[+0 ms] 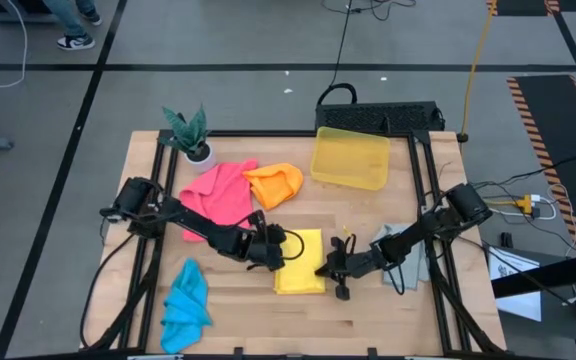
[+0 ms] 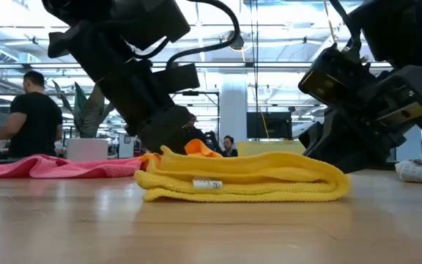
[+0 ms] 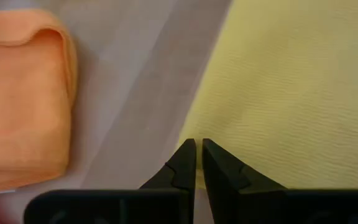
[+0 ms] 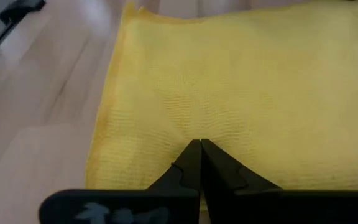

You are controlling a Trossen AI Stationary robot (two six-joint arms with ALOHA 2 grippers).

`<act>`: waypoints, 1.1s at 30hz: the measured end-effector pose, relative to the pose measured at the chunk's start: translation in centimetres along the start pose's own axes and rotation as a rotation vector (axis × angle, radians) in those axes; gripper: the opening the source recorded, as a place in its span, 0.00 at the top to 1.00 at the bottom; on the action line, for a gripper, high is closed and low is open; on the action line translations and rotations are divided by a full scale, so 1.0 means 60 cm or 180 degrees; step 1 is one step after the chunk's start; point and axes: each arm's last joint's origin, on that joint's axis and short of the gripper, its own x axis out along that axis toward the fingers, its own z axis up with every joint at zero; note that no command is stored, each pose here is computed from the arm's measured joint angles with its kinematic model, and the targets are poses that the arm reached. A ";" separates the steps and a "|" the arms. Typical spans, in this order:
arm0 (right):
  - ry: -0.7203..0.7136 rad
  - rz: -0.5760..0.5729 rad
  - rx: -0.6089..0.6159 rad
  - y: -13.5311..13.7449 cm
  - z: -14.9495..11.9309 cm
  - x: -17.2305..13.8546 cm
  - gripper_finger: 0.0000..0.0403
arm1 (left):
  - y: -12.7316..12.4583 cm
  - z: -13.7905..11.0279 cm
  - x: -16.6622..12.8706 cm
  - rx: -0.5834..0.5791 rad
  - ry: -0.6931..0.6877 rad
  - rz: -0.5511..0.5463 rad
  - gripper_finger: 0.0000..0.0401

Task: Fold microfiber towels
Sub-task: Fold the yellow kitchen towel

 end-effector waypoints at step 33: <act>-0.0218 0.0323 -0.0514 0.042 0.019 -0.004 1.00 | -0.040 -0.007 -0.010 0.0432 -0.0093 -0.0603 0.92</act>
